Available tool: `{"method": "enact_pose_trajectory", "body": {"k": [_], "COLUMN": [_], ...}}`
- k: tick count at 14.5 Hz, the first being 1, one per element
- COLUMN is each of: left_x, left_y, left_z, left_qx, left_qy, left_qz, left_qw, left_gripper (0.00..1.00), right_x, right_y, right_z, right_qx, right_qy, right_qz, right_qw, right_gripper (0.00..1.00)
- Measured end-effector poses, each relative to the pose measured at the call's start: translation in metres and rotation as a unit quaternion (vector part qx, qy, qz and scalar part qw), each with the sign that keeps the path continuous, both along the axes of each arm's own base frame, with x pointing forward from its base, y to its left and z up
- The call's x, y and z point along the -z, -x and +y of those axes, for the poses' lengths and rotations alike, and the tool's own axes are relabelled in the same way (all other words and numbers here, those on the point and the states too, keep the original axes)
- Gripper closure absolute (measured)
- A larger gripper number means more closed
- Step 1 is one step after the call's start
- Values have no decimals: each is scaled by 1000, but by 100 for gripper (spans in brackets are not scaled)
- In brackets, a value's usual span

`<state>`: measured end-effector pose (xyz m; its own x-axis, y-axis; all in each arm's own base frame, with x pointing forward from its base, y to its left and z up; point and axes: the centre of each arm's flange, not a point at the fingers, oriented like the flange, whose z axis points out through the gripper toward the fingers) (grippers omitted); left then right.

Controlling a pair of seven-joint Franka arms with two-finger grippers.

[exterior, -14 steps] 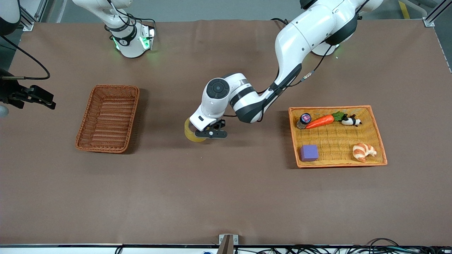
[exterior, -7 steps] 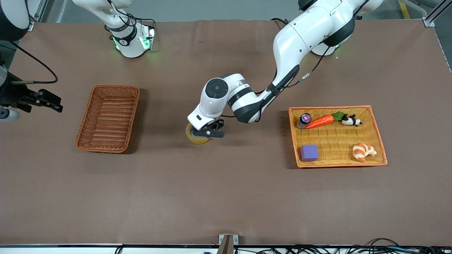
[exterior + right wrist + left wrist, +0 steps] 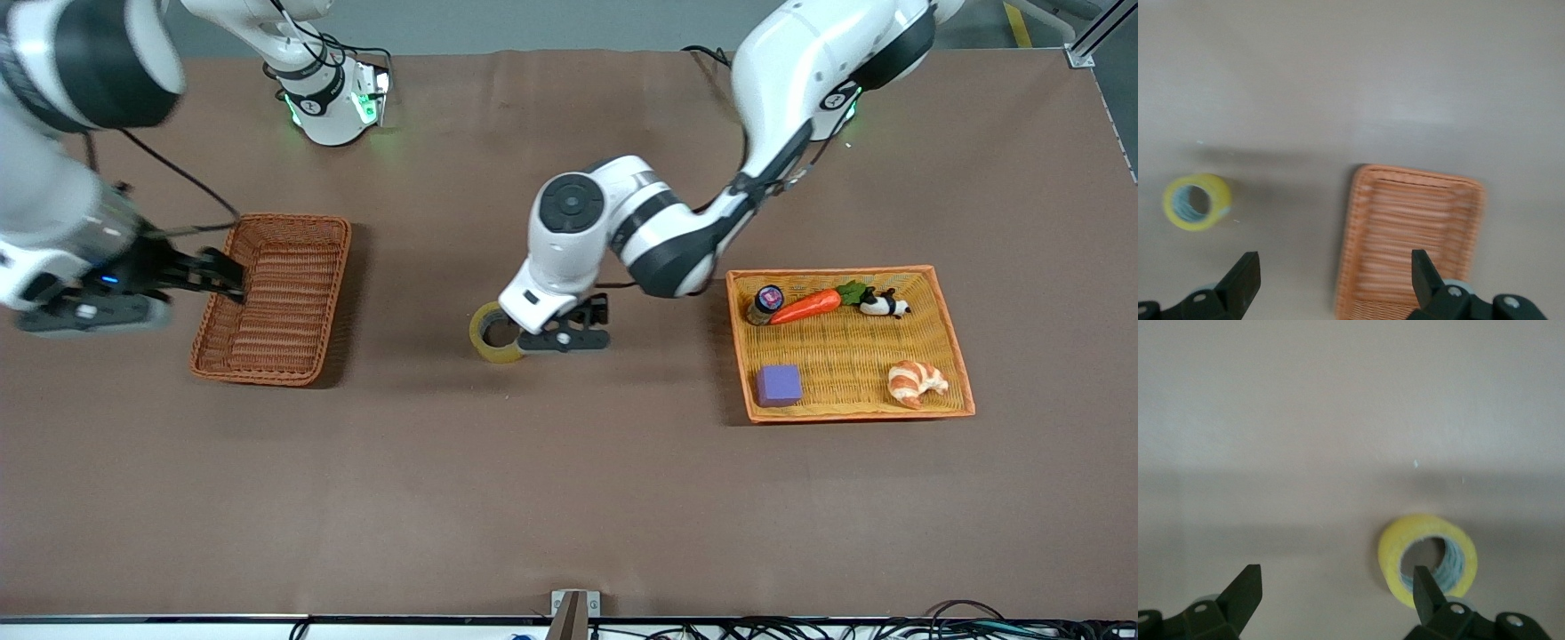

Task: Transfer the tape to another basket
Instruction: 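Set the tape down while the right gripper reaches to grasp it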

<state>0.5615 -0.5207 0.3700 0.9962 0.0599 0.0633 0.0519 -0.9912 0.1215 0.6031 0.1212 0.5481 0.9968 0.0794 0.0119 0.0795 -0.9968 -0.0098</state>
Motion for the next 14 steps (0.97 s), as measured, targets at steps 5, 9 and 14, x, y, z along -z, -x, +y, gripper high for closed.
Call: {"method": "enact_pose_trajectory", "body": {"k": [5,9,14], "left_x": [-62,-114,-161], "left_y": [-50,-60,-62], "left_z": [86,152,253], "left_qx": [-31,-2,16], "left_qy": [-9,-36,-31], "left_qz": [-19,-35,-33], "left_qw": [999,999,999], "left_gripper": [0,0,0], "right_x": [115,214,288], "right_y": [-6,14,47], "right_z": [128,182,214], "right_qx": [12,-24,-46], "right_qy": [-39,-39,-11], "right_qz": [23,30,20], "right_qw": [999,999,999], "right_gripper": [0,0,0]}}
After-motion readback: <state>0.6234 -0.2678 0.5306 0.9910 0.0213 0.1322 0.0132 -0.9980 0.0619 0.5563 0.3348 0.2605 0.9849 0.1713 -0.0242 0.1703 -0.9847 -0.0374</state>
